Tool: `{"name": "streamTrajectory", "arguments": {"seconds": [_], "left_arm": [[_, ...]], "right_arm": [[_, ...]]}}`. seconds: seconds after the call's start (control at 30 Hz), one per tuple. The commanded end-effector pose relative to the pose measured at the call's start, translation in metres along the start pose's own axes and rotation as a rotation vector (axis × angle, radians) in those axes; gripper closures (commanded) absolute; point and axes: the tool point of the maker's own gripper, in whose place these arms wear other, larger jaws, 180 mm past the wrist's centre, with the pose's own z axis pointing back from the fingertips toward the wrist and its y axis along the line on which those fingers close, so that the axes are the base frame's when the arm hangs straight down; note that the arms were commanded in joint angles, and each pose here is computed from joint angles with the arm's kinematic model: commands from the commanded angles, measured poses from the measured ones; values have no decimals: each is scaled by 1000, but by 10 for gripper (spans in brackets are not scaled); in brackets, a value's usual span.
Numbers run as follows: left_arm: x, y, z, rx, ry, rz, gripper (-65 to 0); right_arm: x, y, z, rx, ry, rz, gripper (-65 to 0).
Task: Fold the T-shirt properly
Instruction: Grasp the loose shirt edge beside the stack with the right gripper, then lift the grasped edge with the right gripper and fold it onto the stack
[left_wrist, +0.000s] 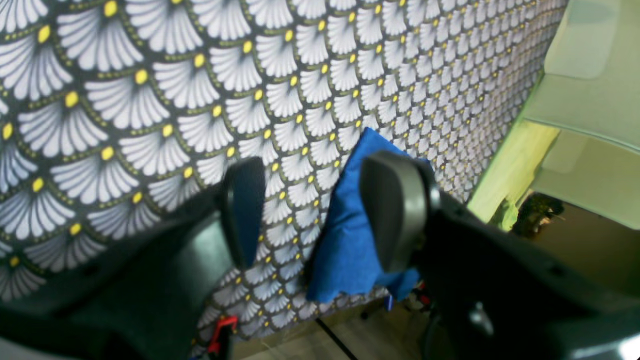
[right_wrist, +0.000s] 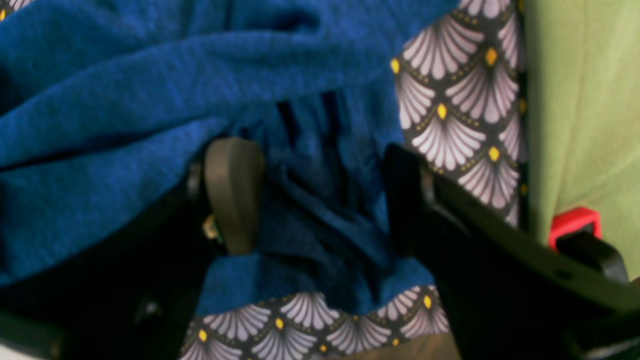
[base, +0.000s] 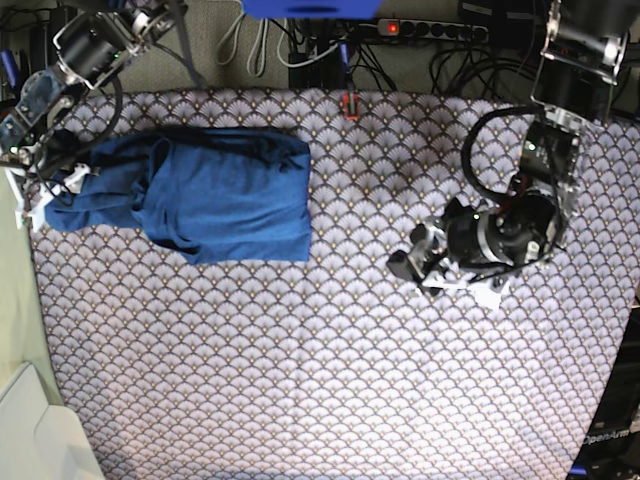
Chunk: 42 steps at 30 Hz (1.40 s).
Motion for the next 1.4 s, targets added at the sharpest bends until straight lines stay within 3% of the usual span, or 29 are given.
{"name": "streamTrajectory", "arguments": {"seconds": [0.0, 0.1, 0.17, 0.27, 0.4, 0.6, 0.9, 1.17, 1.37], "left_arm": [[-5, -15, 7, -53, 60, 57, -340], [-5, -15, 7, -52, 59, 57, -340], [-3, -13, 8, -47, 56, 55, -340], [-1, -13, 10, -45, 51, 49, -340], [-2, -13, 10, -46, 51, 47, -340], [-2, -14, 10, -48, 51, 47, -340], [-2, -13, 10, -47, 52, 48, -340], [-1, -4, 12, -25, 51, 49, -340], [-1, 8, 15, 1, 48, 52, -340]], "right_arm": [[10, 0, 3, -1, -27, -3, -387], [11, 9, 2, 30, -43, -18, -379], [11, 11, 2, 41, -48, -24, -340], [7, 14, 1, 48, -9, -13, -219], [-1, 15, 1, 48, 40, -10, 0], [5, 10, 5, 33, 19, -12, 0], [60, 9, 59, -44, -199, 27, 0], [76, 54, 85, -26, -241, 159, 0], [69, 126, 87, 111, -252, 253, 0]]}}
